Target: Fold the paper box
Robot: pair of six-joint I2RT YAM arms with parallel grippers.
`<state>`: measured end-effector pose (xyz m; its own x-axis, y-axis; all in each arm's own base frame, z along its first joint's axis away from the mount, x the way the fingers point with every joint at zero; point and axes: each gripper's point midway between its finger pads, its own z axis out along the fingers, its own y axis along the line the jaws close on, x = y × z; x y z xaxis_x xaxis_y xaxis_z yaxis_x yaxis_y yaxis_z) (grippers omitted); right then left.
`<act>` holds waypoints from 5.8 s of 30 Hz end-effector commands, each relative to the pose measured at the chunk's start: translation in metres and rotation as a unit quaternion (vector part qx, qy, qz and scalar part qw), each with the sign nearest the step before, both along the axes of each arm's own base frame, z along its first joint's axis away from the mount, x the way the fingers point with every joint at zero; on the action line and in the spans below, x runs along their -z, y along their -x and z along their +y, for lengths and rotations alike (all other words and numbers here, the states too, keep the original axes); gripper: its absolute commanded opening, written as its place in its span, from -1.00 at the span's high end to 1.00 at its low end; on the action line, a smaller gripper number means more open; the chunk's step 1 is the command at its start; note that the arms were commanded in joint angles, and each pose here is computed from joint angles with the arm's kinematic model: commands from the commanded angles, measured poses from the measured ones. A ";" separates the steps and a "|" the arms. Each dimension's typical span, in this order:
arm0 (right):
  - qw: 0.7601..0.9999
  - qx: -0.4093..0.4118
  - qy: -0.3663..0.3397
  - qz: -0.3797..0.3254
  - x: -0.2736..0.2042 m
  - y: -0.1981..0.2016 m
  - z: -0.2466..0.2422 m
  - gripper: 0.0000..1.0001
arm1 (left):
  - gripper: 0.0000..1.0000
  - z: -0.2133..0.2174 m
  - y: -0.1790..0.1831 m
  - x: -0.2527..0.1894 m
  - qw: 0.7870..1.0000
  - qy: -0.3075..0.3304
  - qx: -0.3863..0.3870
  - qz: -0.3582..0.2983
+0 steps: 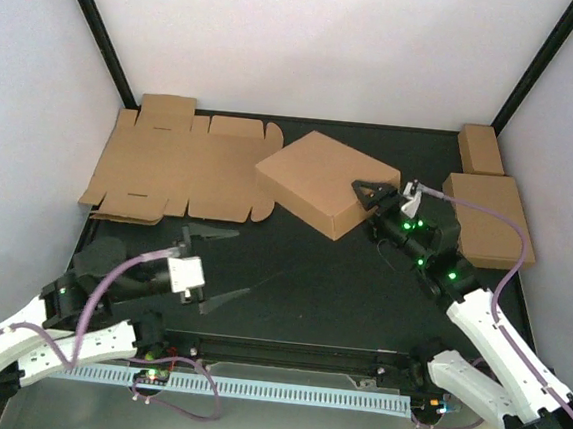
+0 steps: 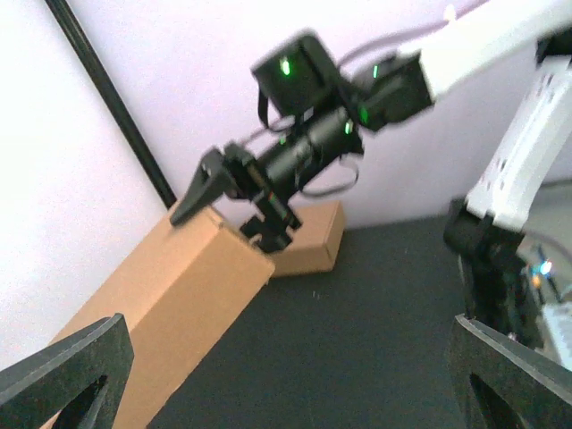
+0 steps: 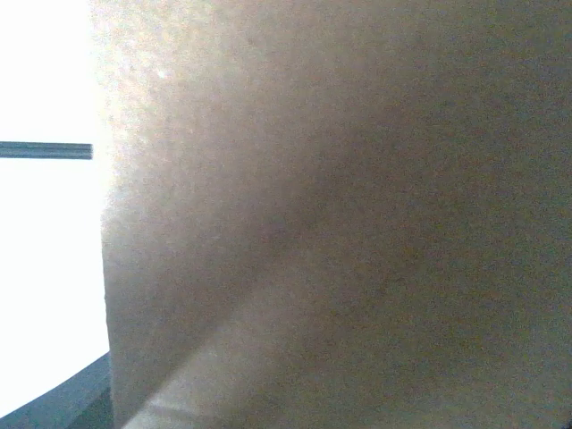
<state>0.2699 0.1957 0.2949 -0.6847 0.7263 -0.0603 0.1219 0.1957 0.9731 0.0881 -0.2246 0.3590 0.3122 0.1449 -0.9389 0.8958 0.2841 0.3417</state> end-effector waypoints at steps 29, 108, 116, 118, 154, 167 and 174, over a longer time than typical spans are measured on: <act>0.937 0.267 0.113 -0.194 0.045 -0.010 -0.256 0.53 | -0.98 -0.005 0.011 0.002 0.993 0.021 0.029 0.110; 0.884 0.438 0.059 -0.156 0.122 -0.072 -0.402 0.50 | -0.98 -0.014 -0.030 0.060 0.985 -0.052 -0.042 0.160; 0.872 0.455 0.023 -0.177 0.125 -0.080 -0.393 0.49 | -0.97 -0.014 -0.031 0.061 0.984 -0.054 -0.042 0.162; 0.865 0.469 0.024 -0.175 0.126 -0.079 -0.394 0.49 | -0.98 -0.014 -0.030 0.061 0.984 -0.054 -0.040 0.162; 0.859 0.503 0.037 -0.091 0.165 -0.064 -0.391 -0.78 | -0.98 -0.012 -0.029 0.059 0.984 -0.048 -0.041 0.165; 0.815 0.529 0.168 0.167 0.175 -0.020 -0.407 -0.99 | -0.97 -0.012 -0.026 0.058 0.984 -0.048 -0.036 0.167; 0.796 0.505 0.196 0.270 0.183 -0.002 -0.405 -0.99 | -0.97 -0.013 -0.026 0.060 0.983 -0.052 -0.034 0.171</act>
